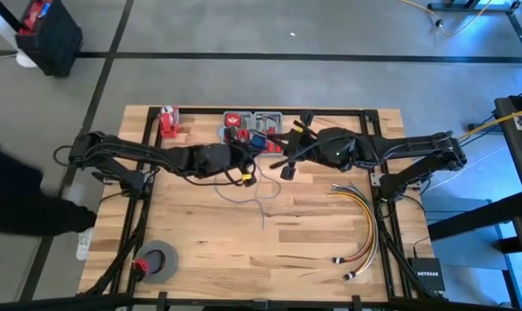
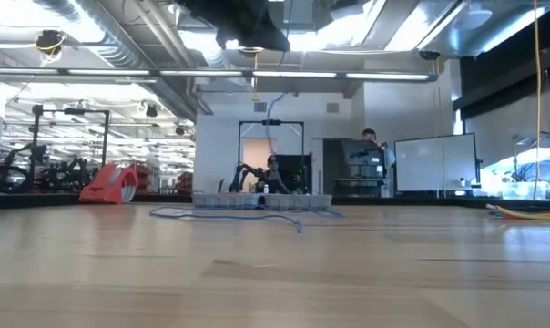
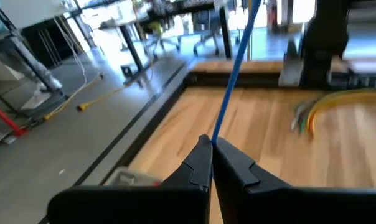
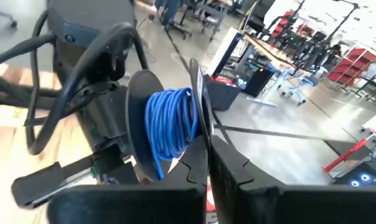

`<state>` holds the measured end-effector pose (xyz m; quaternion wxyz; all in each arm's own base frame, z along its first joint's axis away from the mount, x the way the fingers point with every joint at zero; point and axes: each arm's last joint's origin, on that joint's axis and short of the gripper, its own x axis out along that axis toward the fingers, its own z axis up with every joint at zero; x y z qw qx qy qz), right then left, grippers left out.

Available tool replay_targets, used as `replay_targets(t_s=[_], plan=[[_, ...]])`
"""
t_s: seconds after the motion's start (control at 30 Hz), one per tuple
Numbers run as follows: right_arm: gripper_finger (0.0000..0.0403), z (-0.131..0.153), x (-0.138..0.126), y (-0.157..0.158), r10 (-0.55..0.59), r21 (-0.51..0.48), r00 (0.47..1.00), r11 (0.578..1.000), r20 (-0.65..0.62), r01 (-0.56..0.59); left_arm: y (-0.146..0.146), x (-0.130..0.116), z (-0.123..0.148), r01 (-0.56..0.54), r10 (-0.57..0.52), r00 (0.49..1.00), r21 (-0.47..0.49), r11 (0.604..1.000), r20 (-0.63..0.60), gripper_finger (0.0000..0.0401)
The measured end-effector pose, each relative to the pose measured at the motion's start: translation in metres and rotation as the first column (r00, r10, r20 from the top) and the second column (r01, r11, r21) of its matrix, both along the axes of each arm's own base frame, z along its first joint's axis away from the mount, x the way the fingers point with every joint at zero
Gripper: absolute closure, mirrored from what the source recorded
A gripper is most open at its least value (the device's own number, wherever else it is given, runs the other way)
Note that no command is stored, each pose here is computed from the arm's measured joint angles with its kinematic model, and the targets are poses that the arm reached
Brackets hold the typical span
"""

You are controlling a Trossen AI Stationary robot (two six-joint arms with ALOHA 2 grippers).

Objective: Coil cords
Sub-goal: Coil the blue wire into the black spool

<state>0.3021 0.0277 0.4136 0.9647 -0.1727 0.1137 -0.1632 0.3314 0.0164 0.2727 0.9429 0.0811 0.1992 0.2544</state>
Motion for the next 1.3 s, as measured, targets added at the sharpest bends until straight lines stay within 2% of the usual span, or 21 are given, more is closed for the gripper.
replay_targets(t_s=[0.17, 0.5, 0.73, 0.9, 1.0, 1.1, 1.3], plan=[[0.0397, 0.002, -0.004, 0.003, 0.012, 0.006, 1.000, 1.000, 0.002, -0.012, 0.000, -0.002, -0.005, -0.008, 0.009, 0.998, 0.002, 1.000, -0.060, 0.0401], [0.0397, 0.016, -0.010, 0.004, 0.026, 0.009, 0.999, 1.000, 0.028, -0.026, -0.002, -0.002, -0.005, -0.002, 0.002, 0.998, 0.010, 1.000, -0.061, 0.0401], [0.0397, 0.041, -0.017, 0.003, 0.050, 0.017, 0.994, 0.999, 0.096, -0.051, -0.004, -0.002, -0.004, 0.002, -0.001, 0.999, 0.010, 1.000, -0.054, 0.0401], [0.0397, 0.043, -0.021, 0.002, 0.052, 0.041, 0.997, 0.998, 0.061, -0.055, -0.004, -0.002, -0.005, 0.008, -0.007, 0.998, 0.019, 1.000, -0.067, 0.0401], [0.0397, 0.036, -0.021, 0.002, 0.052, 0.042, 0.999, 0.998, 0.015, -0.053, -0.004, -0.003, -0.007, 0.008, -0.007, 0.996, 0.019, 1.000, -0.086, 0.0401], [0.0397, 0.022, -0.022, 0.002, 0.052, 0.036, 0.994, 0.998, -0.091, -0.049, -0.004, -0.005, -0.009, 0.007, -0.004, 0.994, 0.025, 1.000, -0.110, 0.0401], [0.0397, -0.019, -0.022, 0.003, 0.031, 0.048, 0.940, 0.999, -0.340, -0.015, -0.005, -0.016, -0.005, -0.055, 0.065, 0.985, 0.068, 0.996, -0.157, 0.0401]])
